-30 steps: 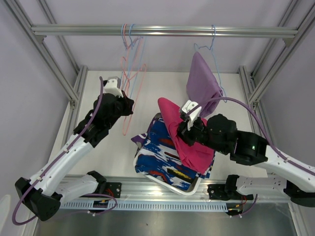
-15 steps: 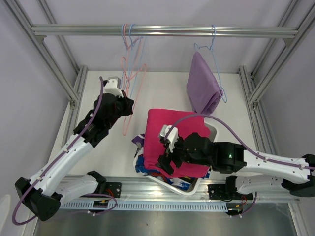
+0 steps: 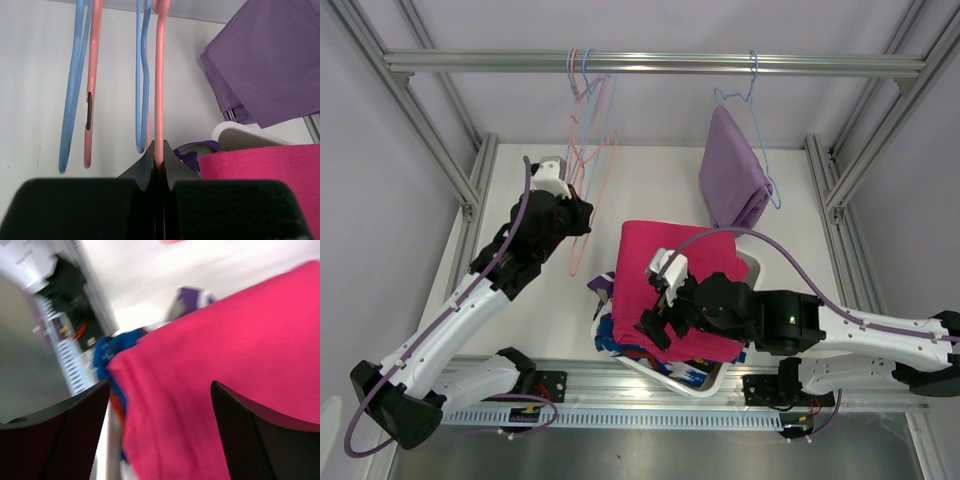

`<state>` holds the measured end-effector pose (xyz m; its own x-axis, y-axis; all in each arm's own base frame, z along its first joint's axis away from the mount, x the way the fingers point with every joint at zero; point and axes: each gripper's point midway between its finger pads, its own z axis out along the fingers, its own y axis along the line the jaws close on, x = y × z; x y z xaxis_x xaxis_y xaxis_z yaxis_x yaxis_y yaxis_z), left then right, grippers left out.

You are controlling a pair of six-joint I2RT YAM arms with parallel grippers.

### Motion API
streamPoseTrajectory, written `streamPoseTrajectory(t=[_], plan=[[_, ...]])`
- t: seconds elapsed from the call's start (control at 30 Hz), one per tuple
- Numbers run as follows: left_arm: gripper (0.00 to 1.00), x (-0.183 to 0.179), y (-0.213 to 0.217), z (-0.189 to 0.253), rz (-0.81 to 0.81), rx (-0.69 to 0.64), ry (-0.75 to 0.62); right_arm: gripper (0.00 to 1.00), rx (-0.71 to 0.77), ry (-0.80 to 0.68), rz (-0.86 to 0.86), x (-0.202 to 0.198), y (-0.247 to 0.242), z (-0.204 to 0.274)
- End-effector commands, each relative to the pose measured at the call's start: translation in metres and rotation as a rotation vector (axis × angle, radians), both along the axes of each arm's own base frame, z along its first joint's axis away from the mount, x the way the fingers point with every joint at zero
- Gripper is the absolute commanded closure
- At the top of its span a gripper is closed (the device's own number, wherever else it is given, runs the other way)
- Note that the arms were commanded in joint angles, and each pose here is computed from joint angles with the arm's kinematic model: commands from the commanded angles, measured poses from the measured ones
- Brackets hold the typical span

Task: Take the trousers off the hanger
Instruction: Place the trousers in the bin.

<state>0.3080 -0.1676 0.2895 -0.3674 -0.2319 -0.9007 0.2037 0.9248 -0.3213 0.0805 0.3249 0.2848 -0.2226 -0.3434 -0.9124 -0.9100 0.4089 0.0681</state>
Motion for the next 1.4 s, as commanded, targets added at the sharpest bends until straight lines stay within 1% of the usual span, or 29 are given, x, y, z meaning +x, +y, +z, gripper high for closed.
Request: streamPoseTrajectory(t=[0.0,0.07,0.13,0.23,0.27,0.3,0.33,0.43,0.47,0.57,0.63,0.67,0.73,0.77,0.83,0.93,0.97,1.03,1.07,1.13,1.17,1.2,1.3,1.33,1.37], plan=[[0.99,-0.001,-0.002,0.032,-0.009,-0.021,-0.077,0.15,0.091,-0.122,-0.25,0.046,-0.013,0.041],[1.0,-0.001,-0.003,0.031,-0.011,-0.018,-0.076,0.16,0.074,-0.146,-0.356,0.065,-0.019,0.043],[1.0,0.0,-0.004,0.03,-0.011,-0.015,-0.072,0.16,0.047,-0.145,-0.425,0.08,-0.024,0.037],[0.99,-0.001,-0.004,0.03,-0.012,-0.015,-0.072,0.19,0.023,-0.113,-0.485,0.092,-0.031,0.022],[1.0,-0.001,-0.004,0.031,-0.011,-0.016,-0.075,0.23,0.02,-0.101,-0.518,0.1,-0.036,0.017],[0.99,-0.001,-0.003,0.032,-0.009,-0.017,-0.076,0.28,0.006,-0.072,-0.545,0.102,-0.039,0.002],[0.99,-0.002,-0.004,0.032,-0.011,-0.018,-0.079,0.32,0.005,-0.049,-0.543,0.103,-0.039,-0.004],[0.99,-0.002,-0.005,0.03,-0.016,-0.02,-0.073,0.57,0.011,0.008,-0.545,0.101,-0.04,-0.023],[1.0,-0.002,-0.005,0.031,-0.017,-0.022,-0.074,0.69,0.017,0.017,-0.542,0.1,-0.04,-0.025],[0.99,-0.002,-0.006,0.031,-0.02,-0.021,-0.071,0.89,0.03,0.066,-0.526,0.092,-0.04,-0.041],[1.0,-0.002,-0.005,0.032,-0.018,-0.022,-0.074,0.95,0.034,0.111,-0.543,0.087,-0.042,-0.055],[0.99,-0.002,-0.006,0.031,-0.019,-0.022,-0.074,0.97,0.002,0.132,-0.549,0.084,-0.046,-0.077],[1.0,-0.002,-0.006,0.033,-0.02,-0.024,-0.076,0.96,-0.003,0.167,-0.537,0.078,-0.044,-0.095],[1.0,-0.002,-0.006,0.031,-0.023,-0.023,-0.073,0.97,-0.02,0.194,-0.563,0.076,-0.049,-0.111],[0.99,-0.002,-0.007,0.03,-0.026,-0.023,-0.07,0.98,-0.018,0.203,-0.58,0.075,-0.051,-0.117],[1.0,-0.004,-0.01,0.03,-0.035,-0.018,-0.069,0.97,0.012,0.188,-0.593,0.077,-0.053,-0.1],[0.99,-0.004,-0.01,0.029,-0.031,-0.012,-0.068,0.93,0.018,0.174,-0.59,0.078,-0.053,-0.093],[0.99,-0.007,-0.013,0.03,-0.042,-0.008,-0.073,0.9,0.049,0.147,-0.595,0.082,-0.054,-0.07],[1.0,-0.007,-0.014,0.029,-0.043,-0.002,-0.073,0.82,0.051,0.131,-0.592,0.084,-0.055,-0.063],[0.99,-0.009,-0.017,0.03,-0.048,0.006,-0.077,0.75,0.067,0.108,-0.593,0.087,-0.056,-0.044],[0.99,-0.008,-0.018,0.028,-0.044,0.012,-0.07,0.62,0.075,0.098,-0.593,0.087,-0.056,-0.037],[1.0,-0.008,-0.016,0.029,-0.036,0.023,-0.075,0.56,0.086,0.082,-0.592,0.089,-0.058,-0.025],[0.99,-0.01,-0.01,0.037,-0.013,0.03,-0.083,0.47,0.102,0.06,-0.59,0.09,-0.062,-0.009],[0.99,-0.013,-0.011,0.043,-0.023,0.017,-0.097,0.41,0.116,0.052,-0.589,0.09,-0.064,-0.002],[1.0,-0.013,-0.012,0.045,-0.028,0.012,-0.101,0.38,0.123,0.046,-0.586,0.09,-0.065,0.001]])
